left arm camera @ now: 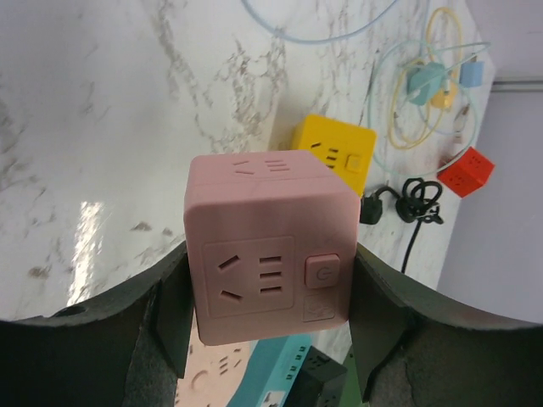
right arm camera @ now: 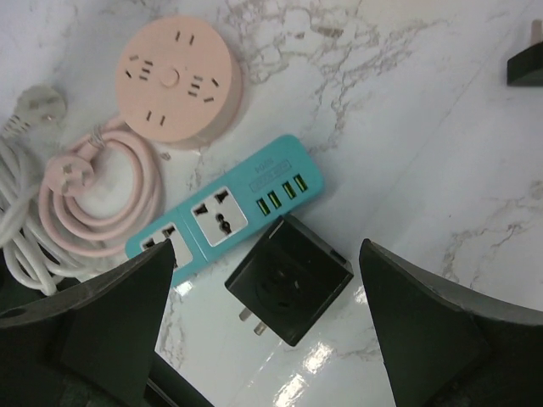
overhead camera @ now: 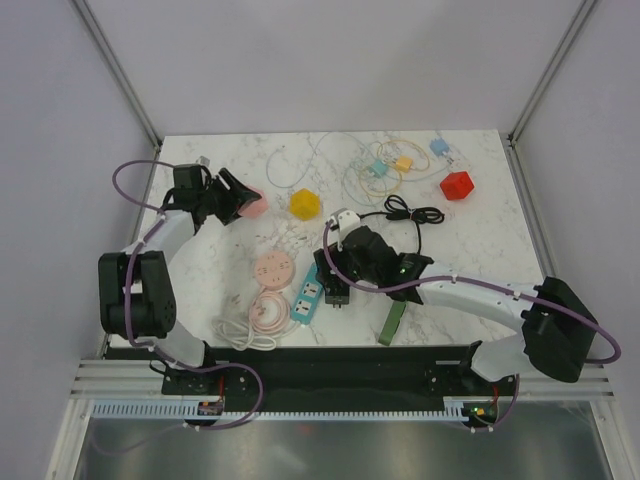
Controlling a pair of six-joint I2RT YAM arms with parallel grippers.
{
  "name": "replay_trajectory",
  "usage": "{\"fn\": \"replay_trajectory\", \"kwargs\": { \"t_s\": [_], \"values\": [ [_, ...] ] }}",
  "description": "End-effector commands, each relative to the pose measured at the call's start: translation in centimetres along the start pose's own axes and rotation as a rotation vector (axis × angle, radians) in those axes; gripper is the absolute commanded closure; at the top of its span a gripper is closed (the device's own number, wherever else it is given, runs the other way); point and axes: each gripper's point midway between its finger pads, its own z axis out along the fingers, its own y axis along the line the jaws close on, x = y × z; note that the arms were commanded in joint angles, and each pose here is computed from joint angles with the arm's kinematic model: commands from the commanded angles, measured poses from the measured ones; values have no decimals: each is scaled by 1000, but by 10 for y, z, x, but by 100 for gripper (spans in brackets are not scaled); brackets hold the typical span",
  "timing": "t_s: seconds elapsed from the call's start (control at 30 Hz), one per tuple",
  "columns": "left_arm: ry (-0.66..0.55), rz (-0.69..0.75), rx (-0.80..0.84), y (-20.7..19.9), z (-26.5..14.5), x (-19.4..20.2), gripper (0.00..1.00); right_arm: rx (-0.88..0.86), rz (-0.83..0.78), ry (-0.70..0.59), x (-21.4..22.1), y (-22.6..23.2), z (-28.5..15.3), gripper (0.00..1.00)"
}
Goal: Pull the plug off the socket
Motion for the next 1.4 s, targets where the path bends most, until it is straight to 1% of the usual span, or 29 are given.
{"fn": "replay_trajectory", "kwargs": {
  "t_s": [0.0,0.1,0.13,0.27,0.3,0.37,0.4,0.43,0.5,0.63,0.8,0.83,0.93,1.0,1.13,1.17,1.2,1.3,1.33,1.37],
  "values": [
    [16,-52,164,-43,20,-23,98,-76,-9,-78,-3,8,-2,2],
    [45,-21,161,-41,35,-21,98,-91,7,-138,-6,7,-1,2],
    [52,-13,157,-40,38,-20,98,-87,8,-133,0,4,-1,2],
    [128,41,176,-34,54,-14,98,-45,28,-171,-2,-13,-9,2],
    [141,83,160,-30,56,-13,98,-37,42,-189,-6,-18,-10,2],
    [158,106,105,-25,56,-18,96,-50,60,-199,-3,-21,-13,2],
    [161,139,91,-21,59,-20,96,-54,77,-208,-5,-23,-14,2],
    [176,167,87,-29,61,-12,95,-60,79,-205,-3,-23,-13,2],
    [175,178,69,-27,63,-11,92,-66,82,-198,-2,-22,-12,2],
    [202,186,69,-24,75,-4,82,-64,89,-192,0,-24,-11,2],
    [231,175,46,-10,89,2,80,-61,96,-198,1,-27,-13,2],
    [233,176,44,-9,91,3,76,-60,94,-200,1,-28,-14,2],
    [236,179,35,-5,93,3,70,-56,99,-201,1,-30,-14,2],
    [241,178,30,-3,94,5,69,-58,105,-202,0,-30,-14,2],
    [246,184,31,-2,95,5,54,-67,108,-202,0,-30,-13,2],
    [246,185,31,-2,95,5,52,-65,109,-198,2,-30,-13,2],
    [247,185,30,-2,95,6,46,-63,110,-200,1,-31,-13,2],
    [241,189,29,-4,93,4,42,-64,111,-196,2,-32,-13,2],
    [236,190,29,-4,92,2,38,-61,113,-197,2,-32,-13,2],
    [234,192,28,-6,91,2,36,-64,115,-196,2,-32,-13,2]
  ]
}}
